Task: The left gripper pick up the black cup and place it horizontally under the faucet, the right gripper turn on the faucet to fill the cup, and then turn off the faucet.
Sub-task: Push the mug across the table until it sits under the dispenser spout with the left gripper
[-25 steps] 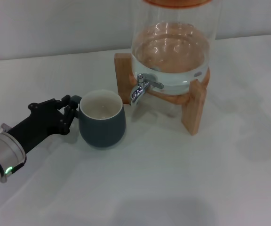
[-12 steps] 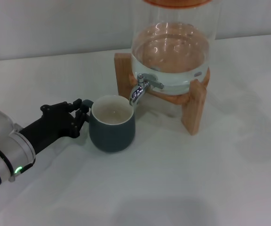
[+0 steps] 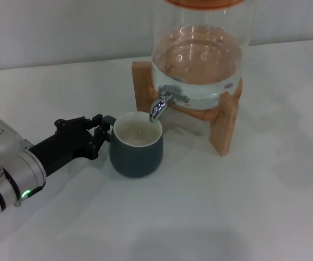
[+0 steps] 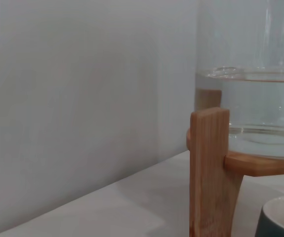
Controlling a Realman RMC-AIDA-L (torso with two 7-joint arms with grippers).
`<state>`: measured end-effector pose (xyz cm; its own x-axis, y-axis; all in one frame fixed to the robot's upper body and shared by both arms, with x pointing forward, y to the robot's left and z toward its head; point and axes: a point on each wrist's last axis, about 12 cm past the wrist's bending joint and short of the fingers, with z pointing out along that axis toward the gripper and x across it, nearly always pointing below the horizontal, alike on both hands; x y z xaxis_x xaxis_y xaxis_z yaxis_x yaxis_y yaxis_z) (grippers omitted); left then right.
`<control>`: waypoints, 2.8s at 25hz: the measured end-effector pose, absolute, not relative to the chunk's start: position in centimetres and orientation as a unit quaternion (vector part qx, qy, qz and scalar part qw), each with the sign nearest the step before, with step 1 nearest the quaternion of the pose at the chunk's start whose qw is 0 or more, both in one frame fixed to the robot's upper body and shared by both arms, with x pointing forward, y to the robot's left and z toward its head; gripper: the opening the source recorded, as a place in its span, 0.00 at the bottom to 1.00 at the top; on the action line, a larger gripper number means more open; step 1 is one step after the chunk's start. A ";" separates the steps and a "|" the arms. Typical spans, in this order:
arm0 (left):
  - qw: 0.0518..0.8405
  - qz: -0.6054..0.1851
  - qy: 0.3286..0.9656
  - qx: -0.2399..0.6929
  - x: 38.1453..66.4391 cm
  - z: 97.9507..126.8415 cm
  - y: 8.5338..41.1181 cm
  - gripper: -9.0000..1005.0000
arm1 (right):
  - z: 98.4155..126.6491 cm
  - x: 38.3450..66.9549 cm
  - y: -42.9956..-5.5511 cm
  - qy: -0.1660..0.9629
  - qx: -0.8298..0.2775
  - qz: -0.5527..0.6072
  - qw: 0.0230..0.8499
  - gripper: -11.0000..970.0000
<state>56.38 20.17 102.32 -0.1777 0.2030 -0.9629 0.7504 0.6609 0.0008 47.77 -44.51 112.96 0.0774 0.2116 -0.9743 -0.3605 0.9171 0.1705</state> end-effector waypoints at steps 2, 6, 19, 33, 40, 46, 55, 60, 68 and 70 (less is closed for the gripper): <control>0.550 -0.250 0.725 0.331 56.5 102.4 20.0 0.17 | 112.9 47.8 -44.5 0.651 -0.056 0.196 0.731 0.83; 0.545 -0.256 0.721 0.345 56.7 102.6 19.4 0.17 | 112.8 47.7 -44.5 0.651 -0.055 0.197 0.731 0.83; 0.524 -0.269 0.724 0.358 57.0 102.8 18.3 0.17 | 112.9 47.7 -44.4 0.650 -0.057 0.198 0.731 0.83; 0.510 -0.268 0.739 0.350 57.4 102.7 18.4 0.16 | 112.9 47.7 -44.4 0.650 -0.057 0.198 0.731 0.83; 0.512 -0.269 0.737 0.349 57.5 102.8 18.4 0.19 | 112.9 47.7 -44.4 0.650 -0.057 0.198 0.731 0.83; 0.515 -0.270 0.736 0.348 57.5 102.9 18.4 0.25 | 112.9 47.7 -44.5 0.648 -0.057 0.195 0.734 0.83; 0.510 -0.268 0.739 0.350 57.1 102.5 18.7 0.27 | 112.9 47.7 -44.5 0.648 -0.057 0.195 0.735 0.83; 0.507 -0.269 0.741 0.349 56.7 102.2 18.8 0.27 | 112.9 47.6 -44.7 0.646 -0.053 0.192 0.737 0.83; 0.509 -0.272 0.743 0.339 56.0 101.8 19.9 0.28 | 112.9 47.5 -44.7 0.646 -0.051 0.191 0.737 0.83; 0.513 -0.272 0.741 0.336 55.7 101.8 20.3 0.28 | 112.9 47.5 -44.8 0.646 -0.051 0.191 0.737 0.83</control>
